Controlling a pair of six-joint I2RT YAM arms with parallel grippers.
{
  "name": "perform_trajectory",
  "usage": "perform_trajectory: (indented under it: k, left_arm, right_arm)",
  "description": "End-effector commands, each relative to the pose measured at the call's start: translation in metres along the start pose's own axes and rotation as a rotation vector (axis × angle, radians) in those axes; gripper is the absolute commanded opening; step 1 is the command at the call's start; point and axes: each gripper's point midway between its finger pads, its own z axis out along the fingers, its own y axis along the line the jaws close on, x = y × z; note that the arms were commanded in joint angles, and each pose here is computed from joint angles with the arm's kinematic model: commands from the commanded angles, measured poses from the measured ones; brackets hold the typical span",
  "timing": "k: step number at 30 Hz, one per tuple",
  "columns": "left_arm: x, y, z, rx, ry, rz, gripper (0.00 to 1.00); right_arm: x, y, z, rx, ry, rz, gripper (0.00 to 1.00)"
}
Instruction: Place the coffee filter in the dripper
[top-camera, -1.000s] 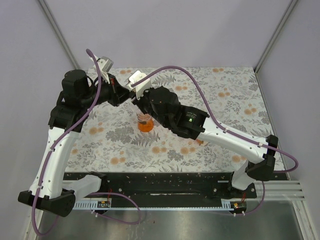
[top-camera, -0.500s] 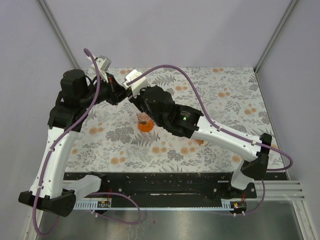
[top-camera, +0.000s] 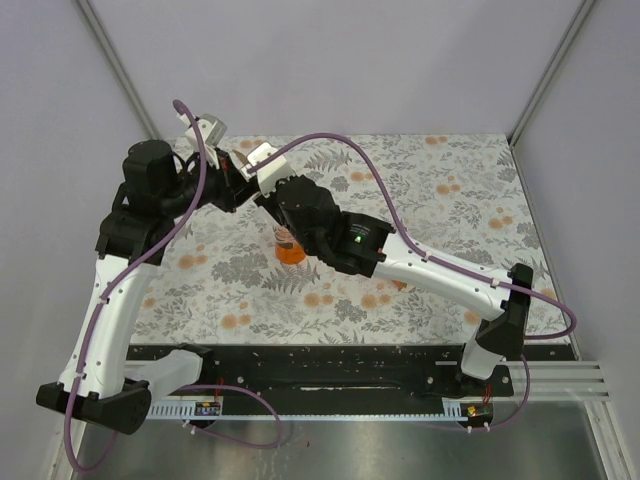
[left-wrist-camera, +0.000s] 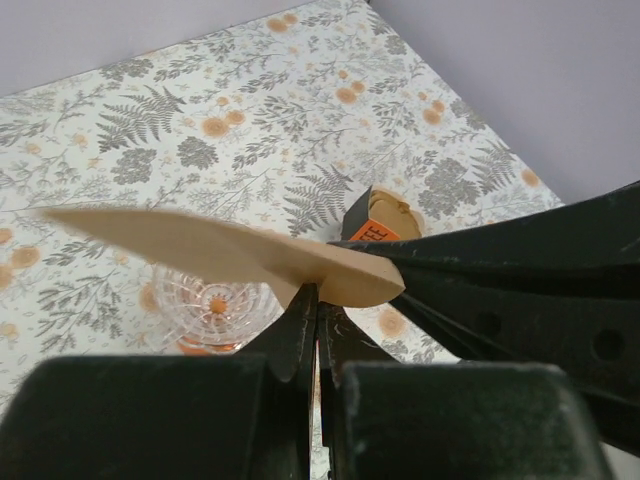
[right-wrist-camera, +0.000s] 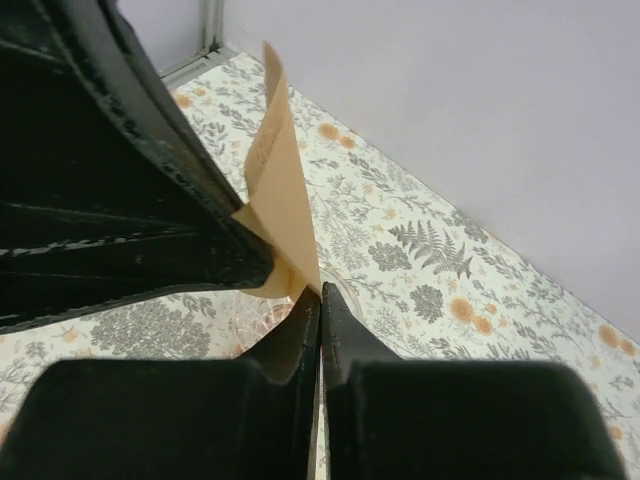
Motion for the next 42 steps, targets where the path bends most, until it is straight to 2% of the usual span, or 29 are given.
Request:
perform_trajectory:
  k: [1,9,13,15,21,25,28,31,34,36,42]
  left_arm:
    - [0.0,0.015,-0.007,-0.084,-0.01,0.11,0.0]
    - [0.005,0.025,-0.012,-0.133,0.017,0.185,0.0]
    - [0.009,0.019,-0.011,-0.095,0.026,0.171,0.0]
    - [0.009,0.011,-0.009,-0.047,0.02,0.165,0.0]
    - [0.004,-0.011,-0.008,0.059,0.003,0.104,0.0]
    - [0.004,-0.018,-0.008,0.093,0.004,0.095,0.0]
    - [0.004,-0.02,-0.01,0.098,0.001,0.096,0.0]
    - [0.003,-0.021,-0.01,0.105,-0.001,0.095,0.0]
    - [-0.002,-0.024,-0.012,0.114,-0.01,0.102,0.0]
    - [-0.004,-0.024,-0.012,0.107,-0.015,0.107,0.0]
    - [-0.002,-0.006,-0.011,0.017,-0.007,0.124,0.0]
  right_arm:
    - [-0.03,-0.038,-0.015,0.137,-0.083,0.048,0.0]
    - [-0.029,-0.058,-0.021,0.214,-0.082,0.008,0.0]
    - [-0.035,-0.043,-0.023,0.104,-0.123,-0.001,0.0]
    - [-0.035,-0.025,-0.021,0.013,-0.144,-0.01,0.06]
    - [-0.032,-0.01,-0.014,-0.061,-0.163,0.012,0.28]
    - [-0.031,-0.011,-0.008,-0.061,-0.167,0.031,0.32]
    - [-0.029,-0.011,-0.004,-0.075,-0.163,0.053,0.41]
    - [-0.024,-0.01,0.0,-0.09,-0.153,0.079,0.44]
    - [-0.013,-0.011,0.007,-0.091,-0.132,0.108,0.45]
    - [-0.004,-0.011,0.01,-0.085,-0.113,0.123,0.41]
    - [-0.002,-0.029,0.01,-0.007,-0.106,0.137,0.11]
